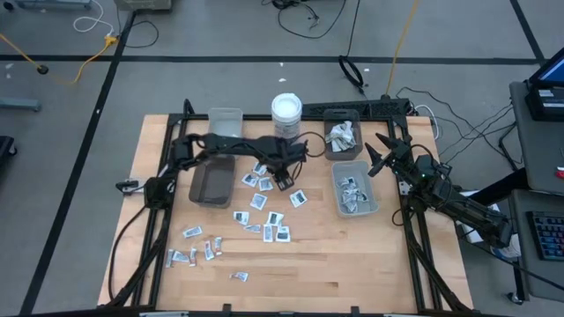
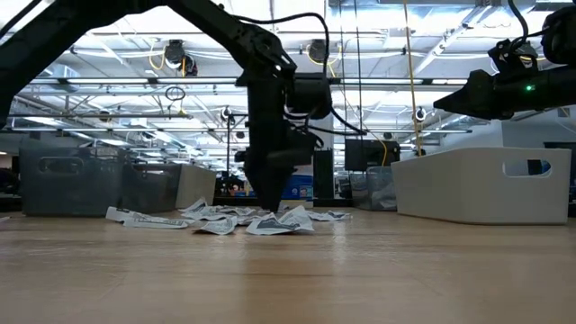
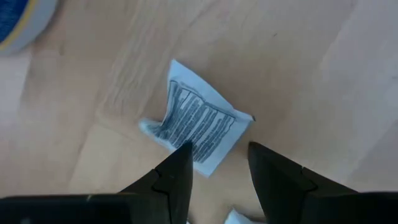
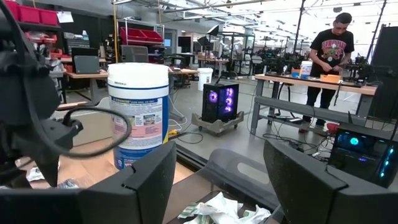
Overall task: Pick & Place First Aid Supplies
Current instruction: Put the gray towelette pack into the left gray bin
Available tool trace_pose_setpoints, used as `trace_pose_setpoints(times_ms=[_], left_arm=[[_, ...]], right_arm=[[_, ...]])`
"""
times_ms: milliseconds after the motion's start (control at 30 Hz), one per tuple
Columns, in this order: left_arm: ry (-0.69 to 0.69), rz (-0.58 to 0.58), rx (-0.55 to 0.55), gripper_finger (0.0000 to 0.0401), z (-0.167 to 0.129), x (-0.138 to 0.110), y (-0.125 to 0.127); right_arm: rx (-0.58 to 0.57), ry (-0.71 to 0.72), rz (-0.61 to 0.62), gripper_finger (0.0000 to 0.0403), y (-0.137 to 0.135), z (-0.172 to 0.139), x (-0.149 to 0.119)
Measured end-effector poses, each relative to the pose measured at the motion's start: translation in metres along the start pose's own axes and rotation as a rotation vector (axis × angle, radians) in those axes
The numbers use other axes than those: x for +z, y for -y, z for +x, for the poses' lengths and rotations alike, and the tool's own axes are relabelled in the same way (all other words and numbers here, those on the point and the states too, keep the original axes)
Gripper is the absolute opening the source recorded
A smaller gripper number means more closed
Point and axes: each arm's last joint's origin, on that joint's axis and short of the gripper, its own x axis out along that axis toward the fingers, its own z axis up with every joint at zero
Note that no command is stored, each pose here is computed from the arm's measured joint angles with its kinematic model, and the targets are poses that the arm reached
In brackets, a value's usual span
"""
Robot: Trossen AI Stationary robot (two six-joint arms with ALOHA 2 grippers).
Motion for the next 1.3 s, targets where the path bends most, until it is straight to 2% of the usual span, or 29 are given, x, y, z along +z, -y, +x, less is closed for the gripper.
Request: trace_pose_setpoints(times_ms=[133, 200, 333, 367, 633, 800, 900, 1033, 1300], left_arm=[[-0.001, 0.026, -0.001, 0.014, 0.001, 0.0, 0.001], [-0.002, 0.033, -0.004, 0.0109, 0.001, 0.0, 0.001], [-0.026, 0.068, -0.033, 0.0021, 0.002, -0.002, 0.001], [-0.03, 0.072, -0.046, 0.0012, 0.003, -0.003, 0.001], [-0.047, 0.06, -0.068, 0.0002, 0.009, -0.01, -0.002], [-0.016, 0.082, -0.126, 0.0001, -0.021, -0.014, -0.008], [0.06, 0.181, -0.187, 0.0001, -0.056, -0.018, -0.008], [0.074, 0.309, -0.277, 0.0001, -0.08, -0.027, -0.01], [0.167, 0.592, -0.627, 0.0, -0.136, -0.052, -0.017]], right_arm=[[0.0, -0.001, 0.0, 0.0238, 0.0, 0.0, 0.0], [0.0, -0.001, 0.0, 0.0238, 0.0, 0.0, 0.0], [0.0, 0.0, 0.0, 0.0238, 0.0, 0.0, 0.0], [0.0, 0.0, 0.0, 0.0238, 0.0, 0.0, 0.0], [0.0, 0.0, 0.0, 0.0238, 0.0, 0.0, 0.0], [0.0, 0.0, 0.0, 0.0238, 0.0, 0.0, 0.0], [0.0, 0.0, 0.0, 0.0238, 0.0, 0.0, 0.0], [0.0, -0.001, 0.0, 0.0238, 0.0, 0.0, 0.0], [0.0, -0.001, 0.0, 0.0238, 0.0, 0.0, 0.0]])
